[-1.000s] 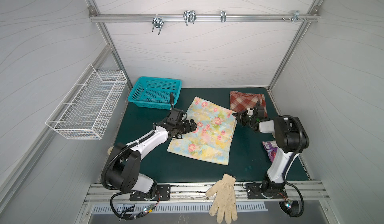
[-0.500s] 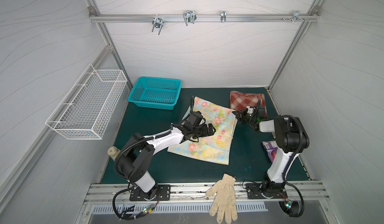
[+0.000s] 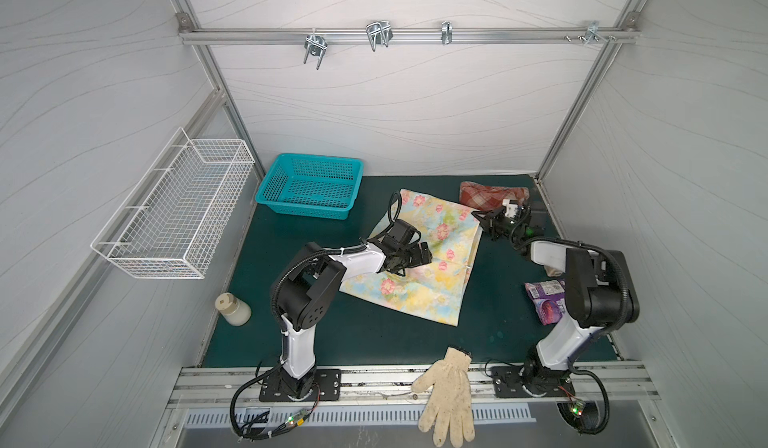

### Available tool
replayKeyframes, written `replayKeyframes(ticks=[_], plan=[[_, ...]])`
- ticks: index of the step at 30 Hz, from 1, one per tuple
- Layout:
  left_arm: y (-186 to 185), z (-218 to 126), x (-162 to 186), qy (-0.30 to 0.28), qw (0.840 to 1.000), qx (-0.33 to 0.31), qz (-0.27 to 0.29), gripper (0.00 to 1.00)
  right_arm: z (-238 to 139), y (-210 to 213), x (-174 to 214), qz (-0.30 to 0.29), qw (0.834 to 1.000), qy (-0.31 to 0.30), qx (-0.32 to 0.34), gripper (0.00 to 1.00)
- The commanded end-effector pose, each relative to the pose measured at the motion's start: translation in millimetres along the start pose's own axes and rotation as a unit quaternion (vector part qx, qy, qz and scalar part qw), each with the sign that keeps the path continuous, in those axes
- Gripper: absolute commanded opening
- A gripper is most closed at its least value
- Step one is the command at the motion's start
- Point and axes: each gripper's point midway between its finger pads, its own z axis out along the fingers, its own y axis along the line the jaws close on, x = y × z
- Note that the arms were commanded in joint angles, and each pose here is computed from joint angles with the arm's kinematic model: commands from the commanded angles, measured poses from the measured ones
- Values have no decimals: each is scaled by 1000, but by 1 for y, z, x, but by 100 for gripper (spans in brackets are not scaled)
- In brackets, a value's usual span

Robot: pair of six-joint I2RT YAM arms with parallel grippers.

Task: Fold and stack the skirts

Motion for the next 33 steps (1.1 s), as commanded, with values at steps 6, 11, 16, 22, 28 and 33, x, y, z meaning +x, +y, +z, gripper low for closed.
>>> replayKeyframes(ticks=[6,11,16,22,28,33], plan=[[83,-19,-14,-13,994,-105,-40,99,-24,32,-9,-48,999,-17,1,0],[70,-57,-27,-44,995,-91,-23,99,-18,11,-13,-51,998,-22,26,0],[54,-101,-34,-77,994,-71,-15,99,-7,-10,-19,-43,998,-20,41,0],[40,-121,-16,-79,996,-4,-30,99,4,-28,-25,-31,998,-17,50,0],[47,-98,15,-58,997,29,-42,99,9,-39,-30,-33,997,-18,62,0],[67,-76,22,-46,998,-4,-53,99,5,-35,-31,-51,996,-21,76,1]])
